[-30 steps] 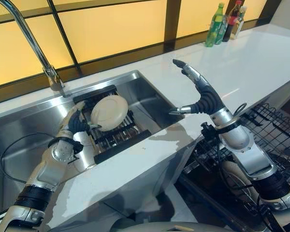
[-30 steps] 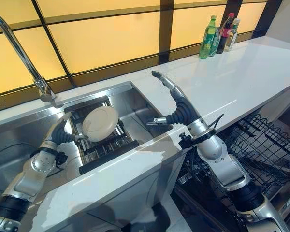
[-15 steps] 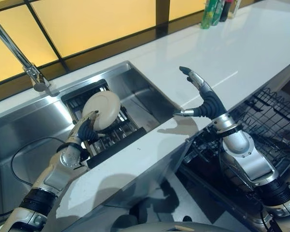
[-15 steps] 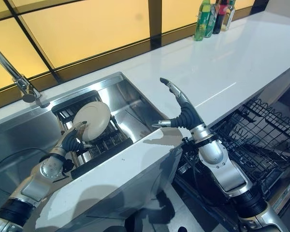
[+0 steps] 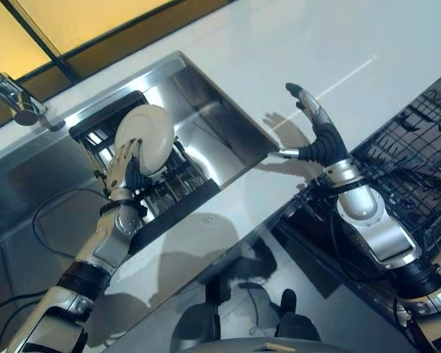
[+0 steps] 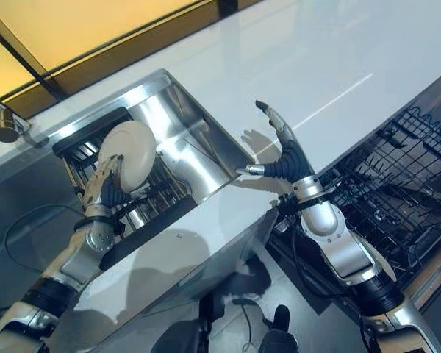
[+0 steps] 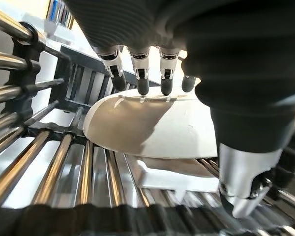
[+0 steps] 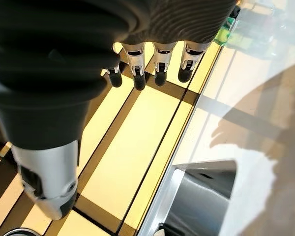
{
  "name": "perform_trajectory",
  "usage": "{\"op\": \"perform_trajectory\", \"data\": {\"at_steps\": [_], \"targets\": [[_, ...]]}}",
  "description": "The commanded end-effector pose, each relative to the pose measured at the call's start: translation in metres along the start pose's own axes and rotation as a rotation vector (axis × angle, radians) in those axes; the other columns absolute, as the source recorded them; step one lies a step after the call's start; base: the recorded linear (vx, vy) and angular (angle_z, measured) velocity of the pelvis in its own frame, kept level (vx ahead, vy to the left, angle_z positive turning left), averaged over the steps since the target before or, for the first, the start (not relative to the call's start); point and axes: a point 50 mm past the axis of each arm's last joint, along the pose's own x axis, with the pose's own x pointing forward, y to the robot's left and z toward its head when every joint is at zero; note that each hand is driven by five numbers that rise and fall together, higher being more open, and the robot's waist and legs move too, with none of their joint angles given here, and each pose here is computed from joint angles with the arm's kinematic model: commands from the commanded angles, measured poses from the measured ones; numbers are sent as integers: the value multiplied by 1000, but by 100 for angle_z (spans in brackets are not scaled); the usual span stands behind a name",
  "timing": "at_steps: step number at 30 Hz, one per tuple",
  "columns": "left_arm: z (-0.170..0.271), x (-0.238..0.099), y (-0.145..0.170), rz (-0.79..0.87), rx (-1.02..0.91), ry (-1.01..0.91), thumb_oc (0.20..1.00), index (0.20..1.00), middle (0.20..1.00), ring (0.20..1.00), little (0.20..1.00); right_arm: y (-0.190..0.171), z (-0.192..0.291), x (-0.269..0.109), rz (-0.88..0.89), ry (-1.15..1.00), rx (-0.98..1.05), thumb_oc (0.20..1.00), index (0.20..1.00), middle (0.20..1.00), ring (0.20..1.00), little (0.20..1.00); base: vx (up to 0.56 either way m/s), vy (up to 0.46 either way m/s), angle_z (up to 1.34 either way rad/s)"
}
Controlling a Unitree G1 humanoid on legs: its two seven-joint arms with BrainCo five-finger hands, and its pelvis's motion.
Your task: Pick up plates and place into dishwasher.
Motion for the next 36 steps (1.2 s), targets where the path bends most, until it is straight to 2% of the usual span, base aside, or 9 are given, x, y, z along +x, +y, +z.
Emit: {"op": "perform_trajectory", "data": {"at_steps": [1, 12, 18, 26, 36], "targets": [[-4, -2, -10, 62, 77, 8, 1000, 1000, 1000, 1000, 1000, -4, 30, 9, -19, -169, -18, 1000, 1000, 1000, 1000, 1000, -24, 6, -4], [15, 0, -22, 115, 32, -25, 1000, 1000, 1000, 1000, 1000, -3, 36, 19, -50, -197, -40, 1000, 1000, 1000, 1000, 1000, -41, 18, -3], [32, -3, -28, 193, -80, -85, 1000, 1000, 1000, 1000, 1000, 0, 38, 21, -70, -208, -38, 1000, 1000, 1000, 1000, 1000, -10, -3, 0], [81, -3, -47, 135, -203, -232, 1000, 1000, 1000, 1000, 1000, 9, 44, 32, -105, -239, -37, 1000, 1000, 1000, 1000, 1000, -53, -37, -3], [107, -4, -54, 122, -242, -291, 1000, 1000, 1000, 1000, 1000, 13, 49, 37, -125, -260, -7, 1000, 1000, 1000, 1000, 1000, -16, -20, -4]]}}
